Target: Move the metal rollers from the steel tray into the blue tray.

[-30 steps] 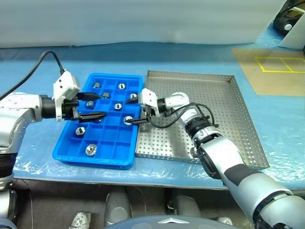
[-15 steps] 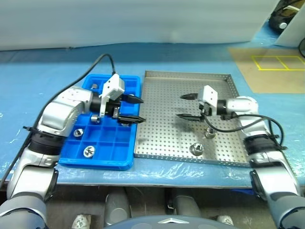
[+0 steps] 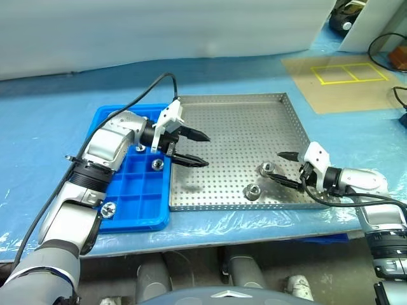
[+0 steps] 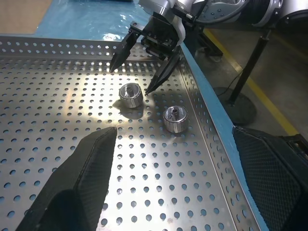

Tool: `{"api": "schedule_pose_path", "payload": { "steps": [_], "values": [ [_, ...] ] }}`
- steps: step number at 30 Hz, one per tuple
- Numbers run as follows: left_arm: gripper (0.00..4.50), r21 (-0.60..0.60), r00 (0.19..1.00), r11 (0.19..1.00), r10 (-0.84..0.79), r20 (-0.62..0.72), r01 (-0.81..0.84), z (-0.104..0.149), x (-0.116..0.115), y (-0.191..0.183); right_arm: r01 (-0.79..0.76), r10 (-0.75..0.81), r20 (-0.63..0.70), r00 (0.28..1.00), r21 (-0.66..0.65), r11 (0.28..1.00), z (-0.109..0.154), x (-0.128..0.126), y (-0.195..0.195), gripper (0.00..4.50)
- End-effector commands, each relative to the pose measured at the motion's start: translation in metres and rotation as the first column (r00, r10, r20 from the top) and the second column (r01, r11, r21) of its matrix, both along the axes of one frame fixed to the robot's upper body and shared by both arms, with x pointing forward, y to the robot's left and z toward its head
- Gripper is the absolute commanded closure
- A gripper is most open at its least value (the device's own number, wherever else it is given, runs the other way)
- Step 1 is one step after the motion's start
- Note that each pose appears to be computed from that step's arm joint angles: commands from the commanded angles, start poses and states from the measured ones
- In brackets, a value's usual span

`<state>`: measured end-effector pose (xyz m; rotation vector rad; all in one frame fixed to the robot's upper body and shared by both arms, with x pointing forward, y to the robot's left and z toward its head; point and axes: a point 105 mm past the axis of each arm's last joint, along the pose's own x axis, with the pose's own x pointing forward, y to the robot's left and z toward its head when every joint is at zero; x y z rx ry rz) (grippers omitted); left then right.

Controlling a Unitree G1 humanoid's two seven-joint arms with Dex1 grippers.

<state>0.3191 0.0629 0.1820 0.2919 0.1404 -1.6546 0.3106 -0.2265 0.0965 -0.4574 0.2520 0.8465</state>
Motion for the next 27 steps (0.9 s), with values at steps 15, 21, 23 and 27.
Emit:
{"api": "schedule_pose_path", "payload": {
  "steps": [15,21,23,27],
  "values": [
    [0.42,0.026,0.998,0.999,0.024,0.053,-0.026,0.008,-0.002,0.010,0.018,-0.016,-0.066,0.998,0.024,1.000,-0.039,0.016,0.005,0.65],
    [0.42,0.025,0.998,0.999,0.037,0.052,-0.038,0.007,-0.002,0.013,0.004,-0.003,-0.041,0.999,0.010,1.000,-0.033,0.020,0.005,2.01],
    [0.42,0.023,0.998,0.999,0.045,0.052,-0.047,0.007,-0.001,0.014,-0.005,0.005,-0.039,0.999,0.019,1.000,-0.031,0.020,0.005,2.54],
    [0.42,0.028,0.996,0.997,0.065,0.055,-0.066,0.006,0.000,0.020,-0.021,0.021,-0.014,1.000,-0.017,1.000,-0.028,0.024,0.010,2.80]
  ]
}}
